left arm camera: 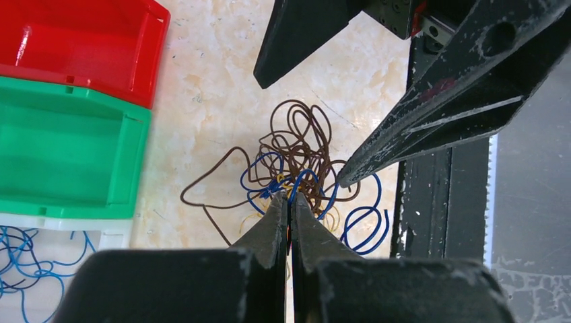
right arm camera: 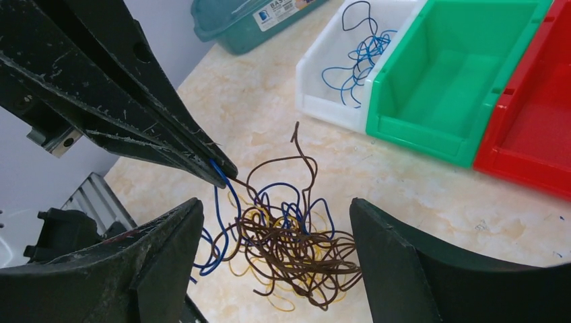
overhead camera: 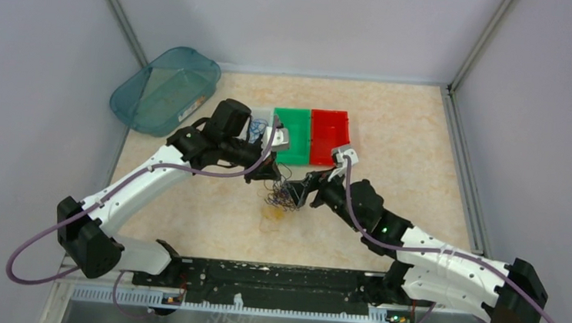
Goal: Untangle the cables
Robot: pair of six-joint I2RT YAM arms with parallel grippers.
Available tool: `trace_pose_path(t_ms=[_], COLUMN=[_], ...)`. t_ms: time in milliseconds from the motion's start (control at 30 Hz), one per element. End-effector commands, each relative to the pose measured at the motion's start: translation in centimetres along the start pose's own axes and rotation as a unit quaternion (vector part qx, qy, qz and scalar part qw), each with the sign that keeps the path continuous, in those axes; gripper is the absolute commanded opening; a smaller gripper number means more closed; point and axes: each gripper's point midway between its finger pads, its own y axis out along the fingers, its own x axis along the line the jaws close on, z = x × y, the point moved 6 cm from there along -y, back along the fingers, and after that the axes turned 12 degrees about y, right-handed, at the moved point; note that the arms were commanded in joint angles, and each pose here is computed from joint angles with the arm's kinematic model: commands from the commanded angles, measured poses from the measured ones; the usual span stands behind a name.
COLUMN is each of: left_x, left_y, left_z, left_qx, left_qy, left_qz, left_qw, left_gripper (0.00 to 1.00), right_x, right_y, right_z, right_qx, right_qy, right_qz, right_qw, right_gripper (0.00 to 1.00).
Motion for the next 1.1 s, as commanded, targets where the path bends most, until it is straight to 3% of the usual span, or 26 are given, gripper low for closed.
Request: trace_pose_path(t_ms=[0, 333, 667, 933, 1067], left_x=[-0.6, -2.3, -5.3, -5.5, -5.2], left_y=[-0.4, -1.1, -3.2, -4.4, -4.9], left_z=[-1.2, -2.7, -4.9, -5.8, -6.4], left_qx=[-0.021, -0.053, -0.096, -0.09, -0.088], left_qy=[-0.017, -0.033, -0.028, -0.01, 0.005], left_qz=[0.009, 0.075, 0.189, 0.188, 0.179], left_qw=[1.0, 0.995, 0.977, 0.978, 0.98], left_gripper=[0.0, 0.0, 0.0, 0.0, 0.01], right_x=[1.1, 1.4, -1.1, -4.0, -5.3], right_y=[0.4, 2.4, 3.3, 1.7, 0.5], right_z=[-0.7, 0.0, 0.5, 3.3, 4.0], right_qx=[-0.018, -0.021, -0.073, -0.06, -0.063], right_qy=[-0.015, -0.027, 0.009, 0.037, 0.05], right_qz=[-0.022, -0.005, 0.072, 0.104, 0.116], right_qw=[0.999, 0.999, 0.995, 0.992, 0.99], right_gripper=[0.81, 0.8, 0.76, 0.73, 0.65])
